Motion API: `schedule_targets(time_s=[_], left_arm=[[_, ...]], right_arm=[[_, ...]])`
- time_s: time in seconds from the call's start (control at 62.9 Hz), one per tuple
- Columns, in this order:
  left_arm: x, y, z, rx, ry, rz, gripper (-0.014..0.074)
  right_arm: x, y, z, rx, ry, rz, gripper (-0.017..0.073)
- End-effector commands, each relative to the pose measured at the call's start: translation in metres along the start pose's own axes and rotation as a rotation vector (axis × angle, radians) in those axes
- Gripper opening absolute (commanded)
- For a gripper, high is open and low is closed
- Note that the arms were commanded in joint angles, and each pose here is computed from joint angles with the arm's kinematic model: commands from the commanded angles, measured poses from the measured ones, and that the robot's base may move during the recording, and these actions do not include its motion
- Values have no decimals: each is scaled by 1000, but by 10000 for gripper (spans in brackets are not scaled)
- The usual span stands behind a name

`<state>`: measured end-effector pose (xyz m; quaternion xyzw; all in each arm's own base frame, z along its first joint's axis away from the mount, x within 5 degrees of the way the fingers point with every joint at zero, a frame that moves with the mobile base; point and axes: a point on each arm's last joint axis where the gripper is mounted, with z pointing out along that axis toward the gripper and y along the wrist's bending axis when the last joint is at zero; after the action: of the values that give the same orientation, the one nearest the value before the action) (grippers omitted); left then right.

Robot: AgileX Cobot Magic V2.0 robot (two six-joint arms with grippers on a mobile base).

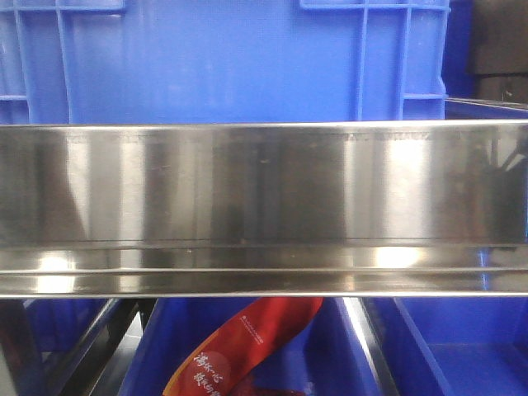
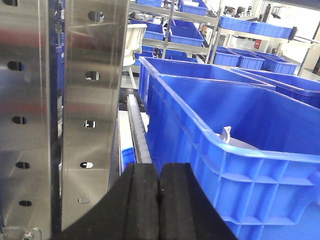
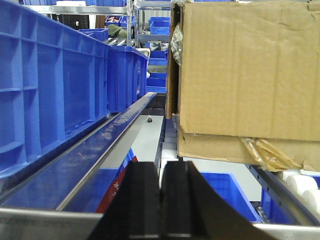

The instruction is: Grab PVC pipe and place in blue bin

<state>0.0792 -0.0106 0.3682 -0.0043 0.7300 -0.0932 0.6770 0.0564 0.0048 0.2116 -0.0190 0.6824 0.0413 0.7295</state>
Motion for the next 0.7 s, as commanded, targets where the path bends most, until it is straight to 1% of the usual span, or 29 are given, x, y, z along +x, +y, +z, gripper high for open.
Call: schedule_targets(time_s=[0.0,0.365,0.397,0.429,0.492,0.604,0.635,0.683], left_arm=[[-2,0,-2,-2,-26,-5,-111],[-2,0,-2,-2,-28,-5,-111],[-1,1,-2,-3,-43,2,-111],[0,1,-3,-10,-56,24,-111],[2,4,-8,-37,-94,110,-111],[17,10,-17,-81,-125,246,-111],[26,12,-20,-91,-117,268,-111],[44,14,-24,-91,-97,261,-111]], right_arm=[[-2,0,0,-1,-28,-8,-162],[-2,0,0,-1,-28,-8,-162],[-2,0,0,-1,-28,-8,-162],[-2,0,0,-1,-28,-8,-162],[-2,0,0,-1,-28,-8,-162],[-2,0,0,-1,-28,-8,-162],[-2,0,0,-1,-28,-8,-162],[-2,0,0,-1,-28,-8,-162]])
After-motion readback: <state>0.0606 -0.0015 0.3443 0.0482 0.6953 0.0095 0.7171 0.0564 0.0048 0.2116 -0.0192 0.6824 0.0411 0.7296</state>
